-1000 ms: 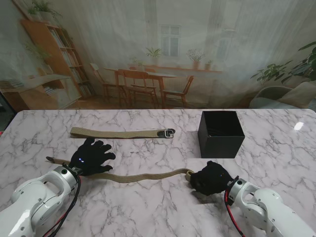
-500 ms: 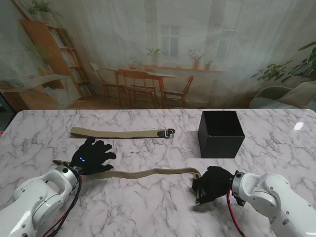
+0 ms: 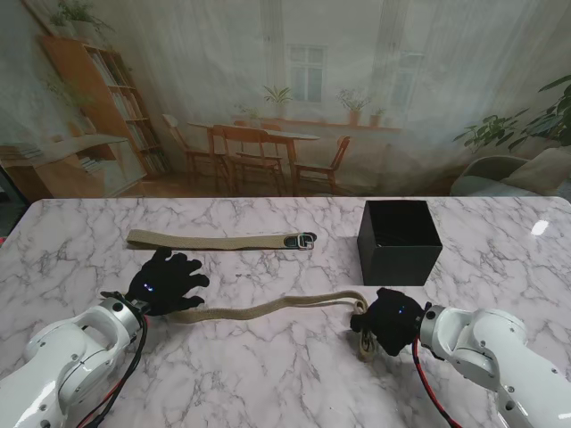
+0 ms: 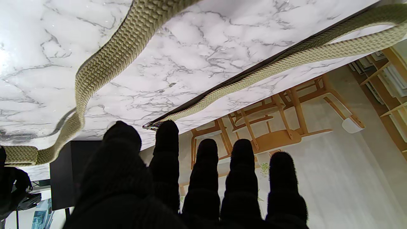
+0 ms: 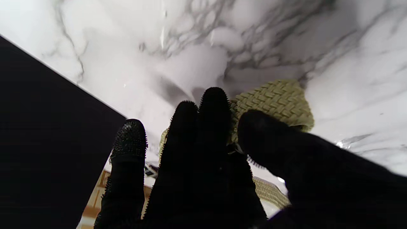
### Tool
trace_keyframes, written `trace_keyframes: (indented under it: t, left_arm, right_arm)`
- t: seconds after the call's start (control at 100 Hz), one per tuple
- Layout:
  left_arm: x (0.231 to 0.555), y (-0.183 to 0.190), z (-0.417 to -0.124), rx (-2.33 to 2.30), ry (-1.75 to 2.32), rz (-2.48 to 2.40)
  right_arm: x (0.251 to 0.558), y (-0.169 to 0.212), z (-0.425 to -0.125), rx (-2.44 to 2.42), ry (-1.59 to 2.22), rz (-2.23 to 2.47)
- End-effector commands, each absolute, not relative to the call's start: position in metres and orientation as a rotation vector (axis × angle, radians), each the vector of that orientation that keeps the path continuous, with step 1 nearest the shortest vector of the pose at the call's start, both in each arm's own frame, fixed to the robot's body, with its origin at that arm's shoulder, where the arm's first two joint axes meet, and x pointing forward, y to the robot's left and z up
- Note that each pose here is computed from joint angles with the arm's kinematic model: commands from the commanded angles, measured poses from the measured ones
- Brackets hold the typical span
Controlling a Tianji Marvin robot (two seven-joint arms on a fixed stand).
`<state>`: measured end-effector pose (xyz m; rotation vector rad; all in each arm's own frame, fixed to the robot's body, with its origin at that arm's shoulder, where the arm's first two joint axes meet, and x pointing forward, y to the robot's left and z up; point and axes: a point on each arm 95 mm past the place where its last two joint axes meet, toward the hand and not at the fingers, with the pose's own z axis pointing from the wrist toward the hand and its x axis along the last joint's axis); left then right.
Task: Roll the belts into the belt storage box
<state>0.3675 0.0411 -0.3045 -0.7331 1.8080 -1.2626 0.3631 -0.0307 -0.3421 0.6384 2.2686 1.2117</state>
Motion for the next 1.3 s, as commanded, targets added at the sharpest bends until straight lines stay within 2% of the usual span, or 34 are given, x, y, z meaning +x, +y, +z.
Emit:
trace_keyframes:
  t: [0.0, 1.29]
  left_arm:
    - [0.368, 0.040, -0.307, -0.746, 1.820, -1.254]
    - [0.369, 0.039, -0.309, -0.755, 1.833, -1.257]
  right_arm:
    - [0.359, -0.031, -0.352, 0.709, 2.274, 1.221]
    - [0.359, -0.031, -0.376, 0.989, 2.114, 1.280]
